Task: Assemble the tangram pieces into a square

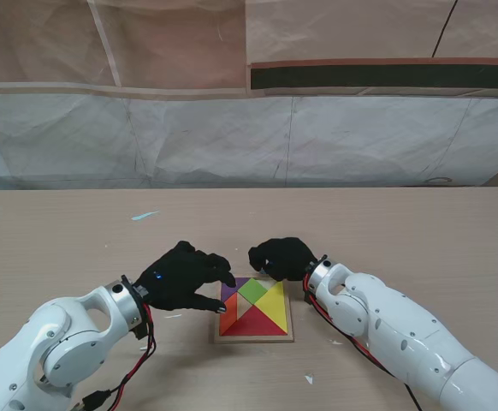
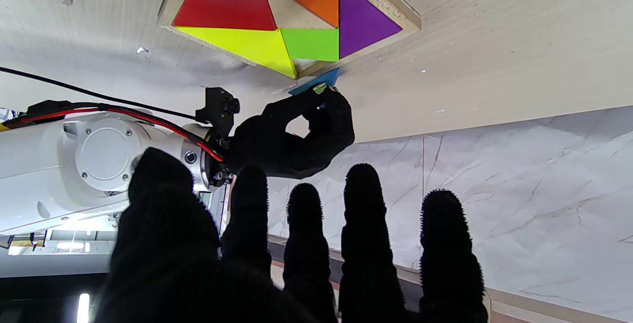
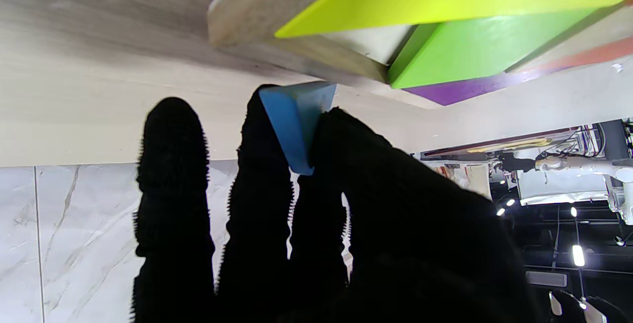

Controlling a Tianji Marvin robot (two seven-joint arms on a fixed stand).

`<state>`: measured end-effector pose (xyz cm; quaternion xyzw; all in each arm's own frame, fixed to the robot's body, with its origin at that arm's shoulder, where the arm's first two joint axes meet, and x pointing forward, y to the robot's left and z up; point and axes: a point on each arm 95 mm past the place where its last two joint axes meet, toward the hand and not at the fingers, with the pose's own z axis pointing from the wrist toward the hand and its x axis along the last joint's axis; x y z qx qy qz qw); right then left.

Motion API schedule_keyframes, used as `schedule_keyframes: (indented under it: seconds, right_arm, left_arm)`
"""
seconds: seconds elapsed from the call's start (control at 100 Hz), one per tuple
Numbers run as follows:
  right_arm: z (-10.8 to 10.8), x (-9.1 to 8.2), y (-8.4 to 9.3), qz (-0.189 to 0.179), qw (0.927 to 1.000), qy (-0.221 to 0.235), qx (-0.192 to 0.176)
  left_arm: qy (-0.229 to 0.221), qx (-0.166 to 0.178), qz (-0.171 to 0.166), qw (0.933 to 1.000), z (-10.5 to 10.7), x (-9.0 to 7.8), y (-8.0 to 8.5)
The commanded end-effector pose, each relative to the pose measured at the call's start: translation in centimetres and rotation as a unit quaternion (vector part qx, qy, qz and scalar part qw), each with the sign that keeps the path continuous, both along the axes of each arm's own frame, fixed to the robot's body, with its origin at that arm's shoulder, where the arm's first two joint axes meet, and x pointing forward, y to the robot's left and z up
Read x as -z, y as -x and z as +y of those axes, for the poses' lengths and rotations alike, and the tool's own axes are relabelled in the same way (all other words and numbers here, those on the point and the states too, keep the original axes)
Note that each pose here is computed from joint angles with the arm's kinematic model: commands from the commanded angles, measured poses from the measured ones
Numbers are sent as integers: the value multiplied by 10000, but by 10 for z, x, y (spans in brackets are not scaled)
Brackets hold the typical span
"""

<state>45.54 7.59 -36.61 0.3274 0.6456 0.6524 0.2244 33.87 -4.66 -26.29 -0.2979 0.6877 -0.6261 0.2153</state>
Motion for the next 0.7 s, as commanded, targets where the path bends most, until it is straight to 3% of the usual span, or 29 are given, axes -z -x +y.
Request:
schedule_keyframes:
  seconds: [0.0,0.69]
  right_arm:
    - [5,2,5,18,9999,11,-107]
    - [1,16,19,82,9996,64,-262]
  left_arm:
    - [-31,-22,51,10000,-1,2,2]
    - [-31,-39,45,10000,-1,2,3]
